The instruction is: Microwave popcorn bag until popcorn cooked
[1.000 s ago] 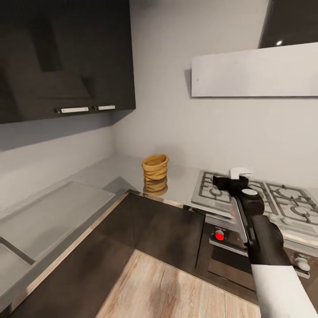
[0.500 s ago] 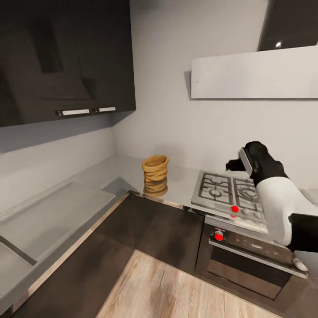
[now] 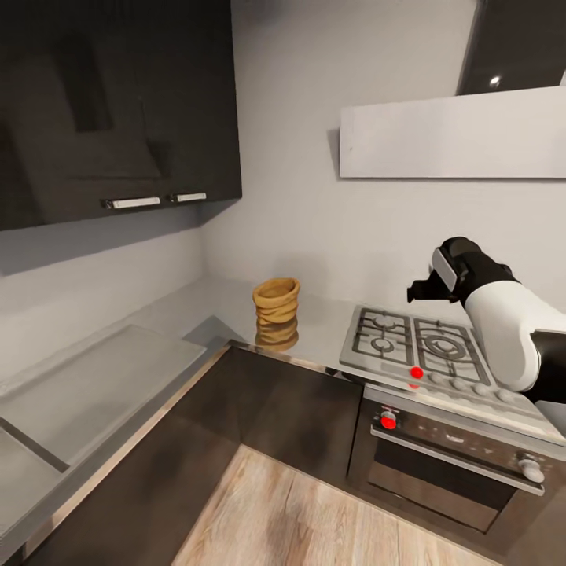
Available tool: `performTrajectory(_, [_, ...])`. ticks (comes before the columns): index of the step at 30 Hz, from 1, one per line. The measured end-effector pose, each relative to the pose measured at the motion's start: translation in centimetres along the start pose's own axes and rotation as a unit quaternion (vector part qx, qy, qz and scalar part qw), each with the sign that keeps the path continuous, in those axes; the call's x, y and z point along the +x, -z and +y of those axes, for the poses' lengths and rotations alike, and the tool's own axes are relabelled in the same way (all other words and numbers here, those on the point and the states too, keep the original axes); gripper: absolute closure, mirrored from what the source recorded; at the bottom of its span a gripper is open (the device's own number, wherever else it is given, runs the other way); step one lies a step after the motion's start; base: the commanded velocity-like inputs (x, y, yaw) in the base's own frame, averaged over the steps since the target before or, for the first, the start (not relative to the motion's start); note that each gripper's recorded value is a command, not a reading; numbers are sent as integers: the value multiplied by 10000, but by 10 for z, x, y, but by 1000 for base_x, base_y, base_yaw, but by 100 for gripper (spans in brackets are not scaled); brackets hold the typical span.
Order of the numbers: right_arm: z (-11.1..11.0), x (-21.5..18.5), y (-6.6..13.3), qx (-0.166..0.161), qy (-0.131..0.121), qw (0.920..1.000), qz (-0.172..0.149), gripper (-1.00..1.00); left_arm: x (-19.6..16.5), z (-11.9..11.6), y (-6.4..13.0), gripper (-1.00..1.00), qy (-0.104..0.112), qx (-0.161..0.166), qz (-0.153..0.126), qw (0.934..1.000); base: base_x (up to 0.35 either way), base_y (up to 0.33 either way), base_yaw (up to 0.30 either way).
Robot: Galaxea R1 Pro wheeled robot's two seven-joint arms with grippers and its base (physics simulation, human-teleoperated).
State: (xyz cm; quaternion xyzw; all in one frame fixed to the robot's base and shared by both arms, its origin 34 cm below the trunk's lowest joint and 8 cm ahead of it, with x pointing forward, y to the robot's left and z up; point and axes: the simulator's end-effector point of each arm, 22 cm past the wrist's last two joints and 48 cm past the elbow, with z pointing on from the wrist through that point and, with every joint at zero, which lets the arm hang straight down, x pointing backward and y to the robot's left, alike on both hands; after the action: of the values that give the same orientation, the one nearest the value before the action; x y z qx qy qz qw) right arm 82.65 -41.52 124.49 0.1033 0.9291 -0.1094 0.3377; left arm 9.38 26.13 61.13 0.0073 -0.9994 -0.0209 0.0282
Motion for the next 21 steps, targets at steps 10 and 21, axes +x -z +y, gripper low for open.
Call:
performTrajectory(10, [0, 1, 5, -28, -7, 10000, 22, -100, 4, 0, 6, -100, -1, 1, 1, 10000, 0, 0, 84])
performTrajectory(21, [0, 0, 5, -32, -11, 10000, 13, -100, 4, 0, 6, -100, -1, 1, -4, 10000, 0, 0, 271])
